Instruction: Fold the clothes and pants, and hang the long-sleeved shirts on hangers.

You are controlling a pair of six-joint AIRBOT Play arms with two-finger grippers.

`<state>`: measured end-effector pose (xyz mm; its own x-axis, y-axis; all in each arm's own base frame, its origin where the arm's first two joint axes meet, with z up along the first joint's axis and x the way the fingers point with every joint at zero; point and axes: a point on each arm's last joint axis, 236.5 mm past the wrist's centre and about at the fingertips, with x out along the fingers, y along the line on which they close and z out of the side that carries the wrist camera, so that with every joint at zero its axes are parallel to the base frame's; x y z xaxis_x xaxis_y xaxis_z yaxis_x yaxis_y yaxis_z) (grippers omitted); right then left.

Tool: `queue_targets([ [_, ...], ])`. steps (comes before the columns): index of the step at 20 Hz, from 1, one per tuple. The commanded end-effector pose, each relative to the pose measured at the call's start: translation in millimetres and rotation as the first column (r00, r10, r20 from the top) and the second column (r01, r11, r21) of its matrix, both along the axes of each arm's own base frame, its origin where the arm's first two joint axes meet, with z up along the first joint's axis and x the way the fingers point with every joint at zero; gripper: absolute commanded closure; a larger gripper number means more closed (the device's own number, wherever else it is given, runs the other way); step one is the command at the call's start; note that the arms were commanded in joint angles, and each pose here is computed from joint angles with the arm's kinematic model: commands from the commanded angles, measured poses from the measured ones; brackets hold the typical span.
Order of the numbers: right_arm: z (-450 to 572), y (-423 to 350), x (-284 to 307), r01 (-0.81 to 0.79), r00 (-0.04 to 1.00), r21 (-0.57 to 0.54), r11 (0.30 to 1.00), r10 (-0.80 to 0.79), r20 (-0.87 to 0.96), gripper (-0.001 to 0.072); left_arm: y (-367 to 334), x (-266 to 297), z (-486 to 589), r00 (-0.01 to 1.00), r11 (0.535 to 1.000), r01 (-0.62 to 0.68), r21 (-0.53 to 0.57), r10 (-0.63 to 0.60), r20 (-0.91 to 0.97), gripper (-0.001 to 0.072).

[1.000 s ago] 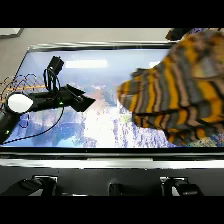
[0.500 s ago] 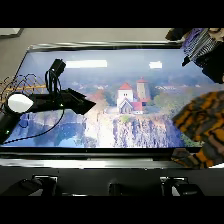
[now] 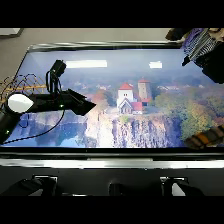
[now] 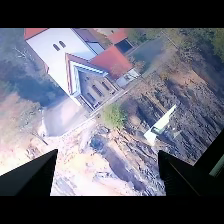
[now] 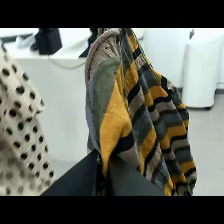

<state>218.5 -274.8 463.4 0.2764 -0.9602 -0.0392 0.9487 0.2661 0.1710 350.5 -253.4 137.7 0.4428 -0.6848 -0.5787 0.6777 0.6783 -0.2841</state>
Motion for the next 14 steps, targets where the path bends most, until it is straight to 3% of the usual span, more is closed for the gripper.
queue_targets([
  [1,25,-33,-6,0.065,0.998,-0.088,0.994,-0.065,0.010,0.0689,0,0,-1,1.000,1.000,0.000,0.000,0.000,-0.002,-0.0013],
  [14,22,-132,-62,0.216,0.965,-0.111,0.970,-0.196,0.172,0.0689,0,0,-2,1.000,1.000,0.000,0.002,0.000,-0.005,-0.0013],
])
